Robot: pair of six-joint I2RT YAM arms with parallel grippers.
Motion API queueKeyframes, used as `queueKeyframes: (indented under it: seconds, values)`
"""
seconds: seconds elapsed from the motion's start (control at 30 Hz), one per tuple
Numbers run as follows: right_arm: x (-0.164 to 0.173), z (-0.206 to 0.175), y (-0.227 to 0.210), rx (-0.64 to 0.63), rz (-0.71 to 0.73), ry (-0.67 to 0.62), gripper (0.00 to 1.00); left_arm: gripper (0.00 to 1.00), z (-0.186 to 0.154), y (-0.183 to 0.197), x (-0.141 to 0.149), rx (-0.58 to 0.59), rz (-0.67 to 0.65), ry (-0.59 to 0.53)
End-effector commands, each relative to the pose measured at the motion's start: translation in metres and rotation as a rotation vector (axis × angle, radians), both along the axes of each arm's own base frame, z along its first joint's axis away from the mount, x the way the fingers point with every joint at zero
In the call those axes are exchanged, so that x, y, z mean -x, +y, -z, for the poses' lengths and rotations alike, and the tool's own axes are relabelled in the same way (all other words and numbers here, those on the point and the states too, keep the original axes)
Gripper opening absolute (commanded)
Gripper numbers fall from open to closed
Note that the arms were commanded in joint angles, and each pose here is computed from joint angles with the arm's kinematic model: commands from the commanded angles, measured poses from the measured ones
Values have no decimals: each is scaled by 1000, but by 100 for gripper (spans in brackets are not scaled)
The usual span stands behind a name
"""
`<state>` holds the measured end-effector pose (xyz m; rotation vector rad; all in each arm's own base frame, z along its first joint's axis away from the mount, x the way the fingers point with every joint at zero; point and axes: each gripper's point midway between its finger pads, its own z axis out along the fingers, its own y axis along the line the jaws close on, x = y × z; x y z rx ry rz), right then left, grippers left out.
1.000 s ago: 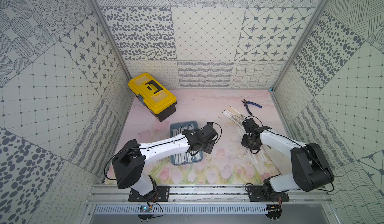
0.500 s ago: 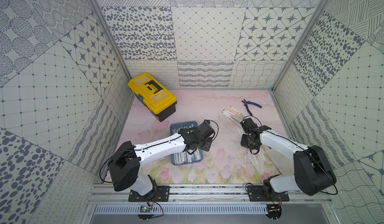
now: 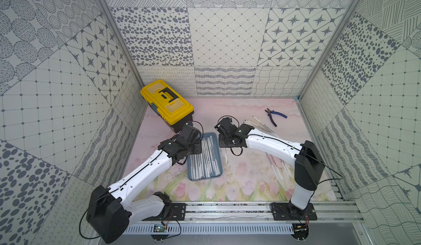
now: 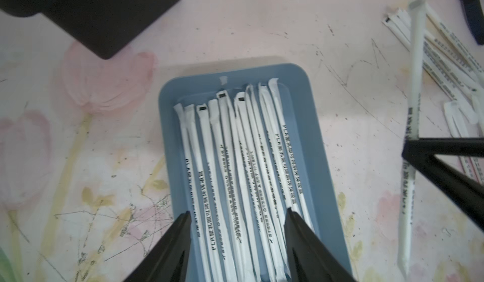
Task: Put the straws into the storage box
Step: Place the straw in the storage box.
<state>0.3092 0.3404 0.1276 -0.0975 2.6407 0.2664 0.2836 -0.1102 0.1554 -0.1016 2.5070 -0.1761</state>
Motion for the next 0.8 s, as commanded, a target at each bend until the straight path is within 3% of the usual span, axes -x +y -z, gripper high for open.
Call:
queueKeyframes:
  seconds: [0.0,0.47,0.63,0.77]
  values:
    - [-9,8,23,18,-24,-6,6,61,12,41,17,39,-116,62]
    - [-6,72,41,135,-69,83,9,61,16,25,14,146,-99,80]
    - [-5,78,44,143,-75,95,15,61,15,25,14,152,-99,77]
    - [-5,59,47,126,-80,65,20,61,14,25,13,153,-100,74]
